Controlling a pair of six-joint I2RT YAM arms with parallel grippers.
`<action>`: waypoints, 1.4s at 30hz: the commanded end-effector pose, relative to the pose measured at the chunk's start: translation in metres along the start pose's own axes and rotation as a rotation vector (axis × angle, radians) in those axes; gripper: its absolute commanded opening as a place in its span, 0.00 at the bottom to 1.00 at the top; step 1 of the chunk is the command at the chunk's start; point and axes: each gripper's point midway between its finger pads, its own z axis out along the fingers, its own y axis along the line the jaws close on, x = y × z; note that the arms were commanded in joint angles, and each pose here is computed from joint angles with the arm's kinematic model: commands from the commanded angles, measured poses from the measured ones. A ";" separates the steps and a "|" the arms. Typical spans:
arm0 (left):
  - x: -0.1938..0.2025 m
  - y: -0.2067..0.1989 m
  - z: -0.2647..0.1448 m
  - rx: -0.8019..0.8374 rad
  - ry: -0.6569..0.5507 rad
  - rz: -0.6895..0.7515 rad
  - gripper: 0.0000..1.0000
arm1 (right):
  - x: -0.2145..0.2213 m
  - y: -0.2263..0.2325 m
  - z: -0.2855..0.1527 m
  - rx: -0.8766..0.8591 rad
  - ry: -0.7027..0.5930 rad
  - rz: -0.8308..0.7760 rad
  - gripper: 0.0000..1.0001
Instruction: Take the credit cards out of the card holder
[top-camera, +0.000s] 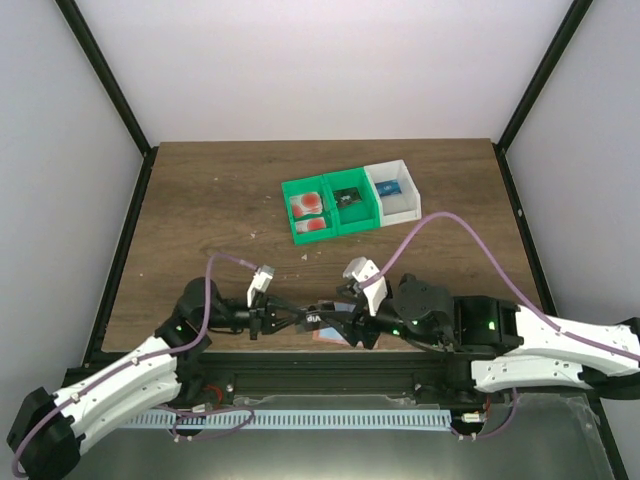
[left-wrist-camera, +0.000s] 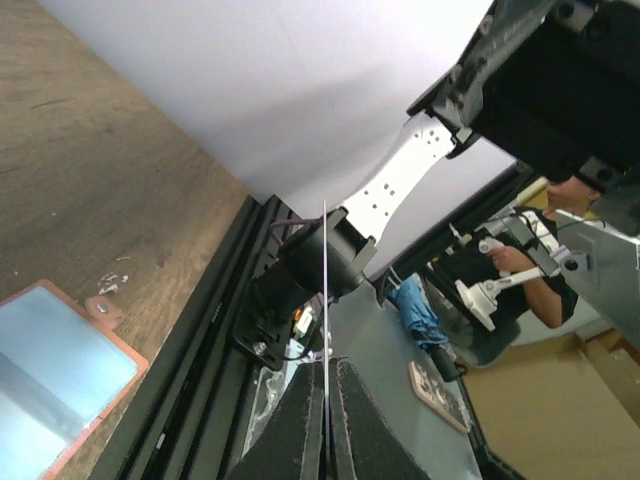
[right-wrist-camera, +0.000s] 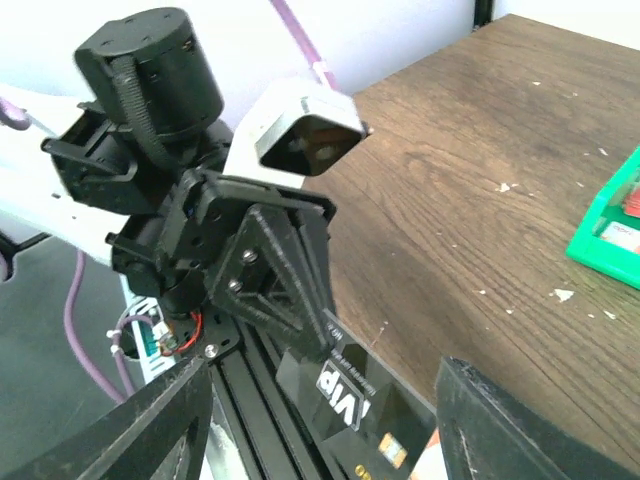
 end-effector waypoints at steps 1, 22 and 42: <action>-0.004 -0.006 0.000 0.032 -0.010 0.058 0.00 | -0.001 -0.025 -0.003 0.132 0.036 0.086 0.62; -0.076 -0.011 -0.043 0.094 -0.565 -0.228 0.00 | -0.019 -0.016 0.070 -0.150 -0.461 0.910 0.56; -0.022 -0.038 -0.016 0.144 -0.148 -0.151 0.66 | 0.031 0.003 0.049 -0.365 -0.096 0.471 0.00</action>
